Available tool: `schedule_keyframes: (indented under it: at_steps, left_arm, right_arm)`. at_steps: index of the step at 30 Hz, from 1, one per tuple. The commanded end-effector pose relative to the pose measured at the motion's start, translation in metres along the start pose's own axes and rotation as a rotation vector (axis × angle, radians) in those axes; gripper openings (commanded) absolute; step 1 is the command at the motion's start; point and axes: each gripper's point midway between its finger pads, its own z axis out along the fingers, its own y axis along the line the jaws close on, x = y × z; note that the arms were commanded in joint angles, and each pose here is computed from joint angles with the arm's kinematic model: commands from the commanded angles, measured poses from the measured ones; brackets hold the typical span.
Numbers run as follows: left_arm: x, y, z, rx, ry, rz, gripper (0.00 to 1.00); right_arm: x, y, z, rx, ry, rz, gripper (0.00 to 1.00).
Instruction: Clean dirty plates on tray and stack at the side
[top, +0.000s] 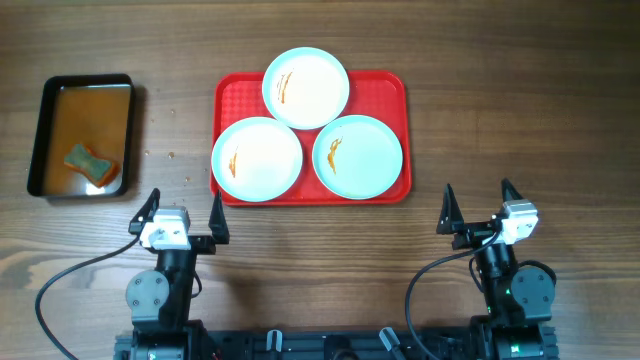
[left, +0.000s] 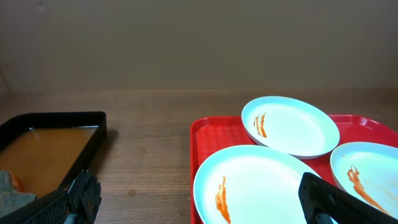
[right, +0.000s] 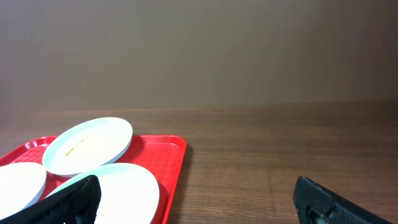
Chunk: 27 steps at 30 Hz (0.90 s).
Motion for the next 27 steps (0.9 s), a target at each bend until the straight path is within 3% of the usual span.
schedule_keyframes:
  at_steps: [1,19,20,23,27]
  left_arm:
    - [0.002,0.000,0.000,-0.004,0.003,0.008,1.00]
    - [0.002,0.000,0.000,-0.003,0.003,0.007,1.00]
    - [0.001,-0.009,0.000,0.050,-0.002,-0.029,1.00]
    - [-0.006,-0.072,-0.016,0.434,0.033,-0.269,1.00]
    - [-0.034,-0.096,-0.032,0.609,-0.027,-0.363,1.00]
  right_arm:
    - [0.000,-0.001,0.000,0.009,0.000,-0.013,1.00]
    - [0.000,-0.001,0.000,0.009,0.000,-0.013,1.00]
    - [0.000,-0.001,0.000,0.009,0.000,-0.013,1.00]
    - [0.000,-0.001,0.000,0.009,0.000,-0.013,1.00]
    - [0.000,-0.001,0.000,0.009,0.000,-0.013,1.00]
